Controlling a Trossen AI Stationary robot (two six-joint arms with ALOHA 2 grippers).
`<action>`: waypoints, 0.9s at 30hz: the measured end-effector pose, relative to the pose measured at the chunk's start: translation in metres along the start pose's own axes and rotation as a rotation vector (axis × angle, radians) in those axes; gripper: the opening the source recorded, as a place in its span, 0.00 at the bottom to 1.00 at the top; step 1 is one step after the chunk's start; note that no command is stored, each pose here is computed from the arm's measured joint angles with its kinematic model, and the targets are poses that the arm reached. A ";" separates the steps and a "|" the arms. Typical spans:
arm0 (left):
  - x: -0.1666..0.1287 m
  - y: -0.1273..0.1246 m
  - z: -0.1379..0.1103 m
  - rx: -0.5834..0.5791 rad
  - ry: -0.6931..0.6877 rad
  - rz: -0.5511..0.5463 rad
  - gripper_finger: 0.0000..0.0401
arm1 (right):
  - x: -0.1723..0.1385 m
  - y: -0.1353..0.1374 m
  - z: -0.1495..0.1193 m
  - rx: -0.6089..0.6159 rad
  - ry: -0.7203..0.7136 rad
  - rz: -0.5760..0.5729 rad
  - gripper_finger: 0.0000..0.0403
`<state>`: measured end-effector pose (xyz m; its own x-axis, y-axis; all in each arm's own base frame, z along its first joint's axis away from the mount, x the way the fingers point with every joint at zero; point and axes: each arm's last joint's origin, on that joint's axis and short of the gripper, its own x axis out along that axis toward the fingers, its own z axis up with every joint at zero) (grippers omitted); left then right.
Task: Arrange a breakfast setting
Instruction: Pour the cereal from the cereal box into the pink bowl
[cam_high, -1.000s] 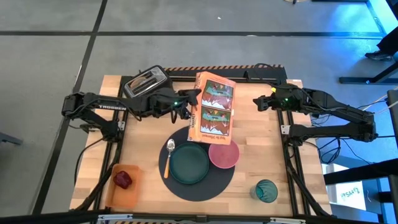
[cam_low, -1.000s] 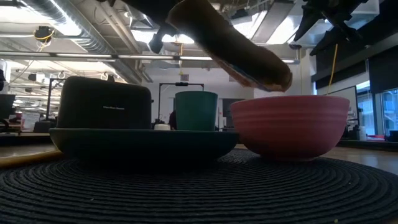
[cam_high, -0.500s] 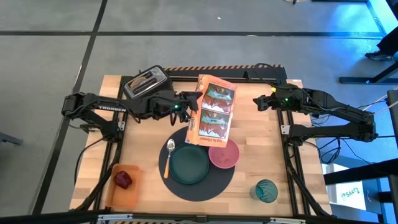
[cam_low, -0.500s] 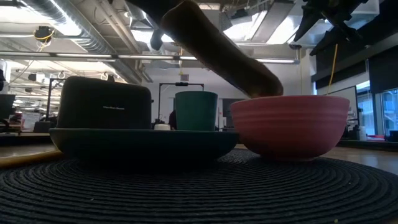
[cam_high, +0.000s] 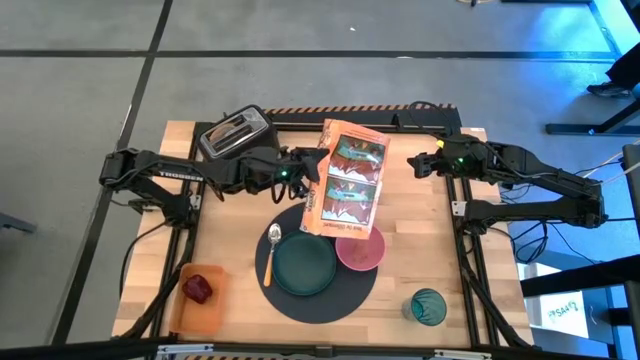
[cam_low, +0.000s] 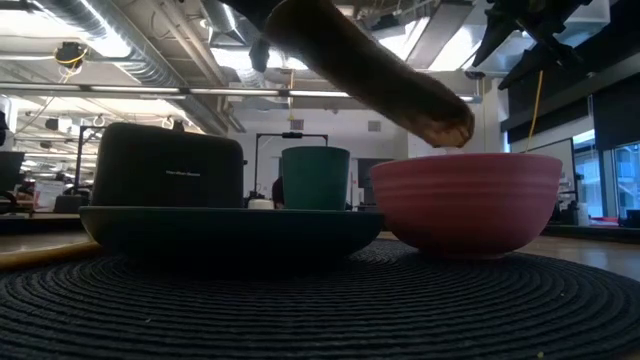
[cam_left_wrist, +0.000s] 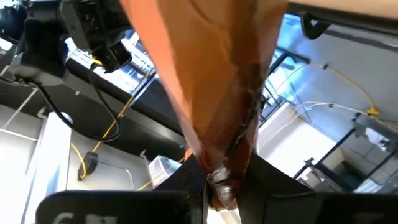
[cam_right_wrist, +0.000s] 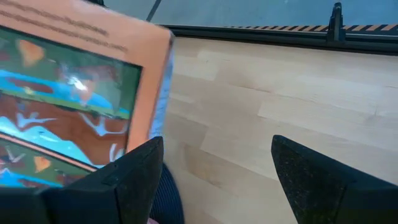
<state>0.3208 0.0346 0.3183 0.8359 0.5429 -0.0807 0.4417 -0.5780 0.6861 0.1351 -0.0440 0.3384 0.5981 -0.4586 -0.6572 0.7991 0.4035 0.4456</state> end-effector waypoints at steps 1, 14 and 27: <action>0.000 0.000 0.000 0.001 0.001 0.003 0.11 | 0.000 0.000 0.000 0.000 0.000 0.000 0.72; 0.001 -0.001 -0.001 0.002 0.000 0.004 0.11 | 0.000 0.000 0.000 0.000 -0.002 -0.001 0.72; 0.001 -0.001 -0.001 0.002 -0.001 0.004 0.11 | 0.000 0.000 0.000 0.000 -0.002 -0.001 0.72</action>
<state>0.3210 0.0361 0.3184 0.8378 0.5403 -0.0786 0.4392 -0.5814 0.6849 0.1351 -0.0441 0.3385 0.5975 -0.4603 -0.6566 0.7997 0.4027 0.4453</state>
